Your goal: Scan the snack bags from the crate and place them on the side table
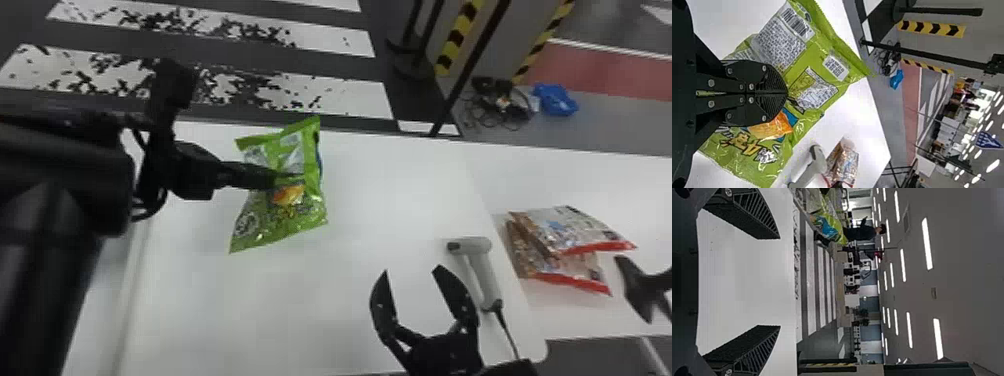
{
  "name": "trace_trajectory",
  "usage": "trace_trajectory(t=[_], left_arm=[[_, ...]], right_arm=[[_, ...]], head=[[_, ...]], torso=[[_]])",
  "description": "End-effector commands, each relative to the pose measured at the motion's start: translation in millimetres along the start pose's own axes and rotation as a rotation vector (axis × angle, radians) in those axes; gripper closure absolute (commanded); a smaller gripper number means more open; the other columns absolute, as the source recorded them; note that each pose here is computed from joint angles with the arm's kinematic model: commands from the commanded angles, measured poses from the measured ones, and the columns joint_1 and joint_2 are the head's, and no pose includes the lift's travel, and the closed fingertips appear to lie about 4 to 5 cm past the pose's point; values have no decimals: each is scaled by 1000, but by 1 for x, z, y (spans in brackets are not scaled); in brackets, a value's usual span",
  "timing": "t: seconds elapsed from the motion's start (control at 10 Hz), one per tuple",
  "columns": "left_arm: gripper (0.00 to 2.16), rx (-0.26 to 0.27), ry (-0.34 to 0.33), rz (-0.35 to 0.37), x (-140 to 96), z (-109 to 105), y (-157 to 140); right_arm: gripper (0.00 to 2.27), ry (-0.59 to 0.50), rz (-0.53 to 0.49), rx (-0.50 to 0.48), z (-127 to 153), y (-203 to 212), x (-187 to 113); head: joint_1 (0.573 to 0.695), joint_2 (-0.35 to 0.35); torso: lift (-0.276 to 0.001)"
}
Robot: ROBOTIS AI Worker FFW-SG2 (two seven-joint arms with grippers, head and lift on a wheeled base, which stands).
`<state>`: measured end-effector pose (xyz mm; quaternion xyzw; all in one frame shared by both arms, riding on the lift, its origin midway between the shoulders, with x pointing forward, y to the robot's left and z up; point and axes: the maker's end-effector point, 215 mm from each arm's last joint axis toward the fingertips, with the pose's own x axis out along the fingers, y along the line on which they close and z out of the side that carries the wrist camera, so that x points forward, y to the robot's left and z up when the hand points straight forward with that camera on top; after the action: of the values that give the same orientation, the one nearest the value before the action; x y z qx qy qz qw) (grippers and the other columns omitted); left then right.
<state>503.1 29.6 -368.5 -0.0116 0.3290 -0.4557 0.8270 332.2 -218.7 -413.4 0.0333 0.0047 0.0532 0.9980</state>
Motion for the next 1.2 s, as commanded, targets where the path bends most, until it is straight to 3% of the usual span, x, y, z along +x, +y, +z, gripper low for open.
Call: trace_trajectory(t=[0.0,0.3,0.5,0.6,0.8,0.9,1.1], left_arm=[[2138,-4,50,-2,21,-27,-16],[2138,18,133,-14,61,-69,-46],[2132,9,125,-50,81,-85,-62],[1831,26,96,-66,88,-85,-71],[-2,36,53,-24,90,-82,-66],[-2,28,44,12,88,-84,-59],[29,-5,-55,53,77,-66,-47]], right_arm=[[63,-3,0,1,1,1,0],[63,-11,5,5,3,5,-2],[63,-18,6,3,5,5,-5],[63,-24,5,2,6,5,-7],[63,-29,2,7,8,4,-10],[63,-28,2,6,7,4,-10],[63,-28,2,6,8,5,-13]], head=[[695,-245],[695,-301],[695,-331],[695,-350],[695,-350],[695,-350],[695,-350]], torso=[[-94],[-94],[-94],[-94],[-94],[-94],[-94]])
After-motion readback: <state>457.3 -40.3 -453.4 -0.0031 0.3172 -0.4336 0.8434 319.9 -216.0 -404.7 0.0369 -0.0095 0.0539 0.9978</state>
